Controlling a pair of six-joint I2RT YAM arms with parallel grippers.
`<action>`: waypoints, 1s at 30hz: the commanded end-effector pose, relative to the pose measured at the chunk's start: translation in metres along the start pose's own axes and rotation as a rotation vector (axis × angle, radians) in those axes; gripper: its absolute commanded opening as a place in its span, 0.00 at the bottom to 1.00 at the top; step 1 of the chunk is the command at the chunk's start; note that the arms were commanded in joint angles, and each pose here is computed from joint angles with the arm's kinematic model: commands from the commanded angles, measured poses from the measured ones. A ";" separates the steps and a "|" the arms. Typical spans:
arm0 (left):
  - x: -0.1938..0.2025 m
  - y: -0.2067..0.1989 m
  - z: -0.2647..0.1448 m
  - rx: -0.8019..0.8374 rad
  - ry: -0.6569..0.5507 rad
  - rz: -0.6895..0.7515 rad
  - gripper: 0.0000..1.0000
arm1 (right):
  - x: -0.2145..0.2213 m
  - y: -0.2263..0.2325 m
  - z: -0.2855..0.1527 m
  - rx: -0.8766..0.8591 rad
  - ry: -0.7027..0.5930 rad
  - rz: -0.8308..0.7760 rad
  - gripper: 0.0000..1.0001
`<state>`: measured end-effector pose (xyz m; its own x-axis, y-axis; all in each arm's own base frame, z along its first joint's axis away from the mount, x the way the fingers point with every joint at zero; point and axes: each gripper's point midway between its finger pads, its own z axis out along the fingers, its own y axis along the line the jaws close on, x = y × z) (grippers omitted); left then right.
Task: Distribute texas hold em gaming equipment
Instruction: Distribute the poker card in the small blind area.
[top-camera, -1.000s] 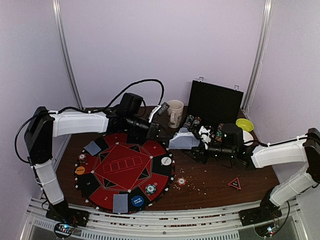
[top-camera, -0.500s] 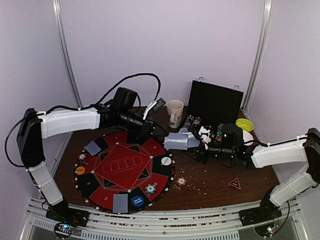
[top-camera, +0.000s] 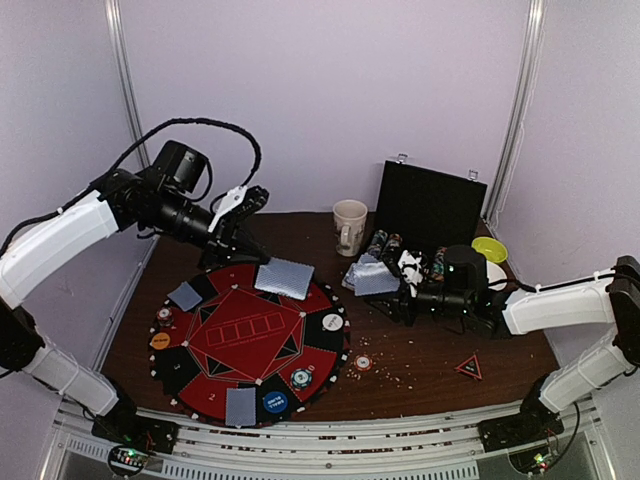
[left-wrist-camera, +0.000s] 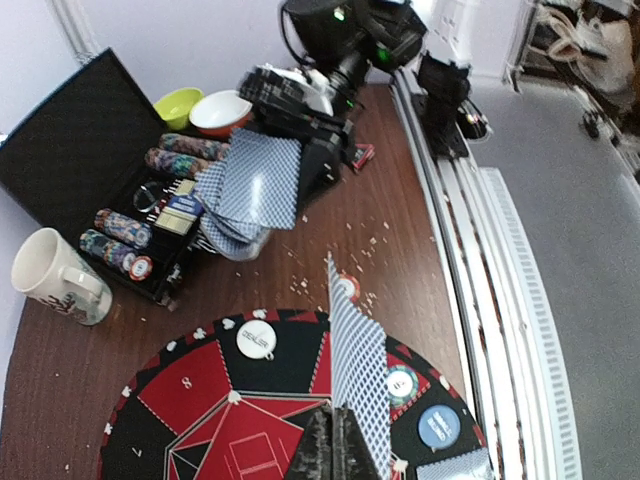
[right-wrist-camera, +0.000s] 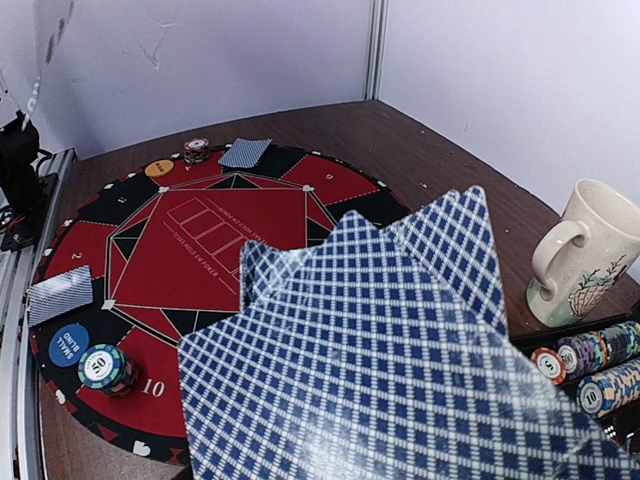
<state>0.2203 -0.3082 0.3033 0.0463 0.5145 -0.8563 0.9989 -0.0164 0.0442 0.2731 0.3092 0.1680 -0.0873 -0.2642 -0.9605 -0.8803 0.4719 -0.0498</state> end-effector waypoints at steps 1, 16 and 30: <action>0.051 -0.040 -0.009 0.138 0.192 0.068 0.00 | -0.022 -0.003 -0.001 -0.001 -0.059 -0.024 0.46; 0.157 -0.125 0.041 0.435 0.657 -0.146 0.00 | -0.020 -0.002 -0.002 -0.004 -0.063 -0.024 0.46; 0.192 -0.143 0.060 0.503 0.783 -0.137 0.00 | -0.019 -0.003 -0.005 0.001 -0.060 -0.026 0.46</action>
<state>0.0861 -0.2630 0.1084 0.0924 0.9585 -0.2698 0.8851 -0.2032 -0.4186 0.2747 0.3083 0.1699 -0.0827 -0.2582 -0.9625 -0.8792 0.4737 -0.0516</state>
